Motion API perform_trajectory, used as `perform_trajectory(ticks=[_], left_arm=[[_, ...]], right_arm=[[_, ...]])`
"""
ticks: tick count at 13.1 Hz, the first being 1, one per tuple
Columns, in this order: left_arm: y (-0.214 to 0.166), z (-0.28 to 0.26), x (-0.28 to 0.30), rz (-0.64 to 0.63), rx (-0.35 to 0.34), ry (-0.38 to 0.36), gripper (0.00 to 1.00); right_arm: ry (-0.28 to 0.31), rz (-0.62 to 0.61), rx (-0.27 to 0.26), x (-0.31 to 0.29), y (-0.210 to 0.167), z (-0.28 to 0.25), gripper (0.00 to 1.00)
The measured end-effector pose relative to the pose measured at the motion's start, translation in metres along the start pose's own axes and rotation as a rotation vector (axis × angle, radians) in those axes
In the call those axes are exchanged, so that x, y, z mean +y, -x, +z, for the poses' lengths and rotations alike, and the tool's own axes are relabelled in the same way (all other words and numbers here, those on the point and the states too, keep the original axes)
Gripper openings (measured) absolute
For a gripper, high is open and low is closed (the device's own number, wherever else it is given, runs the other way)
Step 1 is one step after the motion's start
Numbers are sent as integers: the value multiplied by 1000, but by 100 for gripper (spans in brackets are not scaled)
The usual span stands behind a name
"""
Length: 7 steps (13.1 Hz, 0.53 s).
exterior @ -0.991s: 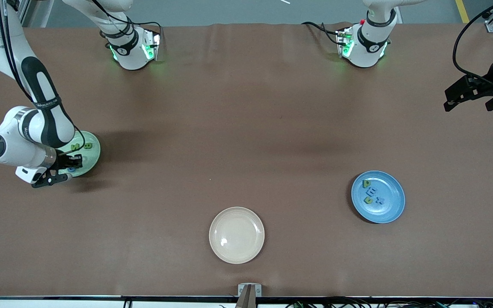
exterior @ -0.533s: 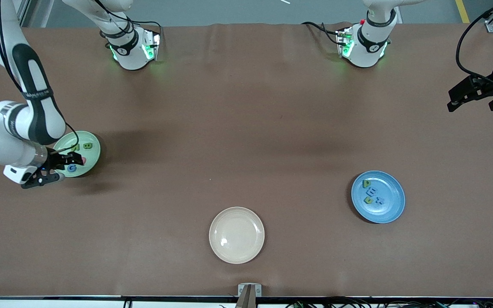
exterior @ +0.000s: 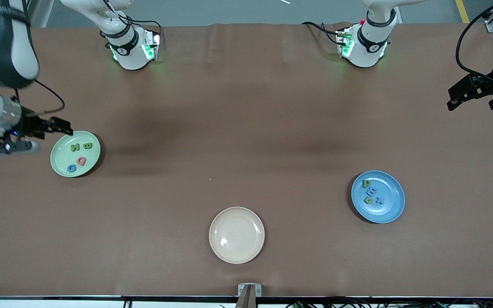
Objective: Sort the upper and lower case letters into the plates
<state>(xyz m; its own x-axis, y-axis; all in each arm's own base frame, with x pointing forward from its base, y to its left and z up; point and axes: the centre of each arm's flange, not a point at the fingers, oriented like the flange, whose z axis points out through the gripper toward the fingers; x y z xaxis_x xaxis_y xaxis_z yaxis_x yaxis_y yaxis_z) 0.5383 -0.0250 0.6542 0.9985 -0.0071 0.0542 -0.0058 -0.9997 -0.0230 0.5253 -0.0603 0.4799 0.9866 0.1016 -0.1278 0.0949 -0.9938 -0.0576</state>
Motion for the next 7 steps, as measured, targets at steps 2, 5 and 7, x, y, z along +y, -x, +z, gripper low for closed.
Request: perform_trajectory(ticks=[2,5,7], left_arm=[[0,1,3,5,-3,0,100],[2,1,16,29,-9,0,100],[4,-1,16,30,-15,-1,100]], right_arm=[[-5,8,-2,-8,22,-51,98],[1,52,14,-28,28,-98,98],[6,102,20,-46,27,-109,98]])
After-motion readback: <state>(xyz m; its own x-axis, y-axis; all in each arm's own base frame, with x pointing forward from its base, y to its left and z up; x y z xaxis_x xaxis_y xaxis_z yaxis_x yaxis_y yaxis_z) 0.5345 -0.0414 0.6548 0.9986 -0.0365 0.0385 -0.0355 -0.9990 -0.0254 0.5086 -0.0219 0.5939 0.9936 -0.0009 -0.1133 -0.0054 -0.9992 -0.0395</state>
